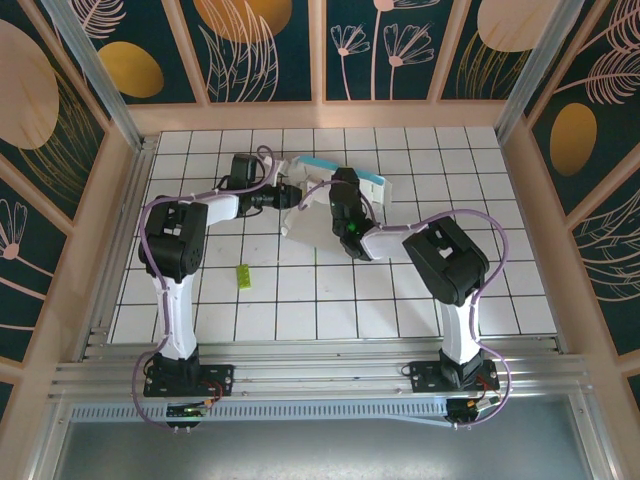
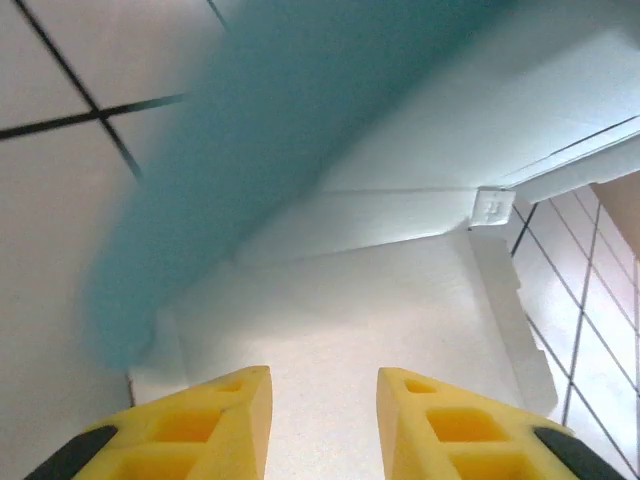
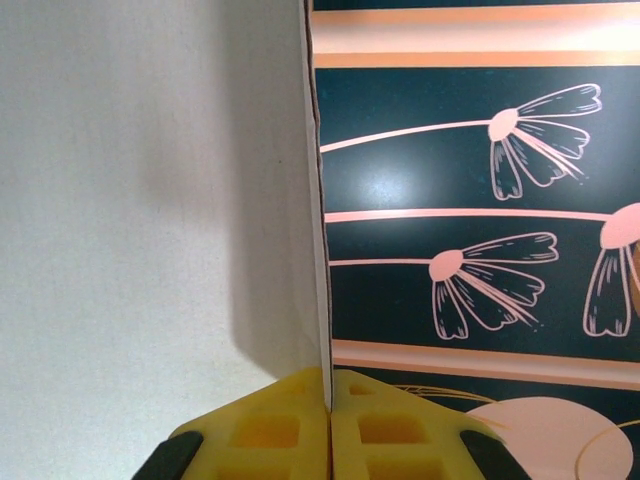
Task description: Fold the paper box
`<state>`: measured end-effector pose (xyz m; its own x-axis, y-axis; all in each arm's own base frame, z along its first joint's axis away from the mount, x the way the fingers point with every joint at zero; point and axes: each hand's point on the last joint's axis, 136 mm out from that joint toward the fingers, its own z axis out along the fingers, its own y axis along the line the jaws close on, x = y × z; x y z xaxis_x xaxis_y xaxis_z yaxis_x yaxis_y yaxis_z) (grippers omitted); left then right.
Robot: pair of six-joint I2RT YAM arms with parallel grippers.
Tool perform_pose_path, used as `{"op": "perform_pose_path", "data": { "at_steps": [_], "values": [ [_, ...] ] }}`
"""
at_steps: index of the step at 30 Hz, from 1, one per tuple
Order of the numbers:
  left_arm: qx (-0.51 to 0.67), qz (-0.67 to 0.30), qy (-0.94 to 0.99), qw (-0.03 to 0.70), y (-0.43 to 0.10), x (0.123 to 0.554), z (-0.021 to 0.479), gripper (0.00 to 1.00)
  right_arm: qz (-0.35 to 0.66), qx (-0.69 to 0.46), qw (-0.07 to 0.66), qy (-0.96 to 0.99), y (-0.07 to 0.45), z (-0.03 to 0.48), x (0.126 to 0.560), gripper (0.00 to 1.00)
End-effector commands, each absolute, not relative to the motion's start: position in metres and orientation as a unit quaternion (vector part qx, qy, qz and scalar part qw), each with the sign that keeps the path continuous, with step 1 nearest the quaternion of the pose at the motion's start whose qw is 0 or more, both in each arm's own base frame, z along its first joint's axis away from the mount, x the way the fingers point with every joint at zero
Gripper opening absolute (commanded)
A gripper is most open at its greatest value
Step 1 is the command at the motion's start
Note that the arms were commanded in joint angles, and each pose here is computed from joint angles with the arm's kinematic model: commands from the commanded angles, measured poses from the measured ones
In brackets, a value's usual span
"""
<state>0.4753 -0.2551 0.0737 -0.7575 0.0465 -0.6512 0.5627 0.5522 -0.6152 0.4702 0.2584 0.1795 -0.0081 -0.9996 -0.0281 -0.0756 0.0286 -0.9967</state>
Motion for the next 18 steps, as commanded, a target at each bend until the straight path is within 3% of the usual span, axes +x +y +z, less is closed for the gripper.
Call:
{"op": "perform_pose_path", "data": {
  "at_steps": [1, 7, 13, 18],
  "values": [
    [0.180, -0.427, 0.835, 0.297, -0.253, 0.468, 0.065, 0.34, -0.480, -0.487, 0.505, 0.527, 0.259, 0.180, 0.460, 0.09],
    [0.175, -0.428, 0.835, 0.298, -0.252, 0.467, 0.063, 0.33, -0.469, -0.505, 0.498, 0.527, 0.261, 0.153, 0.446, 0.09],
    [0.176, -0.427, 0.812, 0.356, -0.241, 0.457, 0.105, 0.37, -0.465, -0.498, 0.494, 0.541, 0.255, 0.149, 0.449, 0.09],
    [0.162, -0.340, 0.834, 0.403, -0.213, 0.465, 0.125, 0.40, -0.458, -0.499, 0.492, 0.546, 0.256, 0.150, 0.455, 0.09]
  ]
}}
